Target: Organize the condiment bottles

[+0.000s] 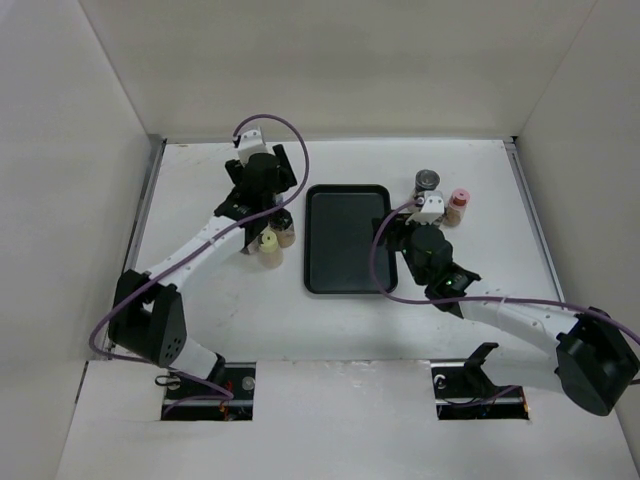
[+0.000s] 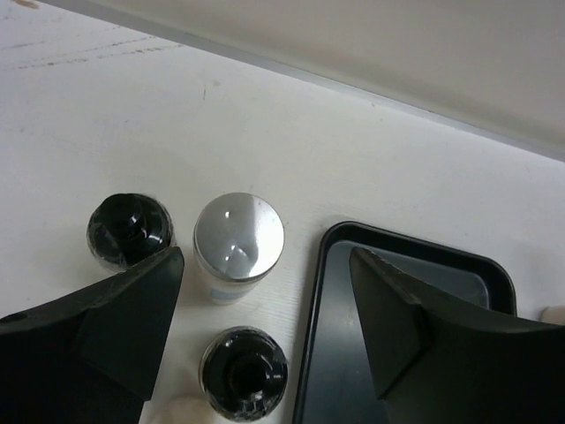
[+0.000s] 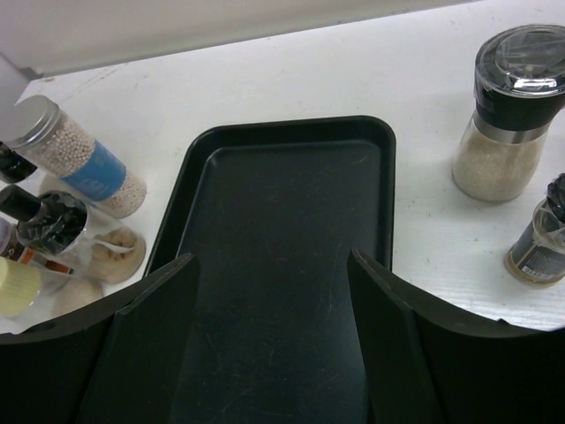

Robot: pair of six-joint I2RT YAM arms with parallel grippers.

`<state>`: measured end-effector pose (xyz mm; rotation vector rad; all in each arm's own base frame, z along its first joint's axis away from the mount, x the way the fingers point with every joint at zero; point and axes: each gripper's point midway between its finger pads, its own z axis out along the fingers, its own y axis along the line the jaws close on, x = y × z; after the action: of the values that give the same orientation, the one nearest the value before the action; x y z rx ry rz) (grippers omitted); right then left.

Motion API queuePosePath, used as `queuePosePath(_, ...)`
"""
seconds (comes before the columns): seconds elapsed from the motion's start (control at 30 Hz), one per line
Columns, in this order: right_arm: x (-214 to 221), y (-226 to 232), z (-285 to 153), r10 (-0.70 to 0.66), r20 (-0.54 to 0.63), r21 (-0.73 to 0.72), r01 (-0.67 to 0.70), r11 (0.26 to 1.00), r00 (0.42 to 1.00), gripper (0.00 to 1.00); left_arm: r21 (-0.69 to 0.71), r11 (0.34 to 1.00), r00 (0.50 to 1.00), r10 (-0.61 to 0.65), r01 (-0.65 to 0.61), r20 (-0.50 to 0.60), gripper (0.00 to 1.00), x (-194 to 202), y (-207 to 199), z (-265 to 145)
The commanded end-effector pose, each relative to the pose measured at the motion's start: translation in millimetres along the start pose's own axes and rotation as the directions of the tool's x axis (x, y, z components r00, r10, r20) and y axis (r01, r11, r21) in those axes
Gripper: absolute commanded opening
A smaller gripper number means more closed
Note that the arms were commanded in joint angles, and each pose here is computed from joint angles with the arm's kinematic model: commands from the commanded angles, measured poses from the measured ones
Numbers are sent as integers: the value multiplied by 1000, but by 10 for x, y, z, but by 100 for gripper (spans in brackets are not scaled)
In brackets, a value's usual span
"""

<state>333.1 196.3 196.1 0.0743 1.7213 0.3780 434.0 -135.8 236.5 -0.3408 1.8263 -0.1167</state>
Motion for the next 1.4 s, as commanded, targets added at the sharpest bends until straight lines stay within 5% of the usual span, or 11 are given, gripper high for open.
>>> queuePosePath(0.0, -225, 168, 16, 25, 56, -42, -23, 999, 998, 75, 28, 999, 1000, 17, -17, -16, 77, -47, -91, 128)
queuePosePath(0.6, -172, 186, 43, 8, 43, -43, -6, 999, 999, 84, -102, 992, 995, 63, -70, -72, 80, 373, 94, 624)
queuePosePath(0.7, -186, 184, 31, 11, 47, -44, -8, 999, 999, 84, -109, 992, 995, 63, -71, -79, 73, 394, 115, 708)
queuePosePath(0.93, -198, 185, 20, 21, 51, -47, -19, 999, 998, 84, -85, 996, 1000, 25, -24, 18, 40, 41, 16, 535)
queuePosePath(1.2, -239, 168, -8, 25, 65, -44, -23, 999, 998, 84, 84, 996, 973, -39, 21, 227, 36, -740, -498, 106)
queuePosePath(1.37, -320, 92, -51, 59, 101, -32, -56, 998, 993, 84, 149, 989, 981, -14, -15, 195, 35, -654, -819, 138)
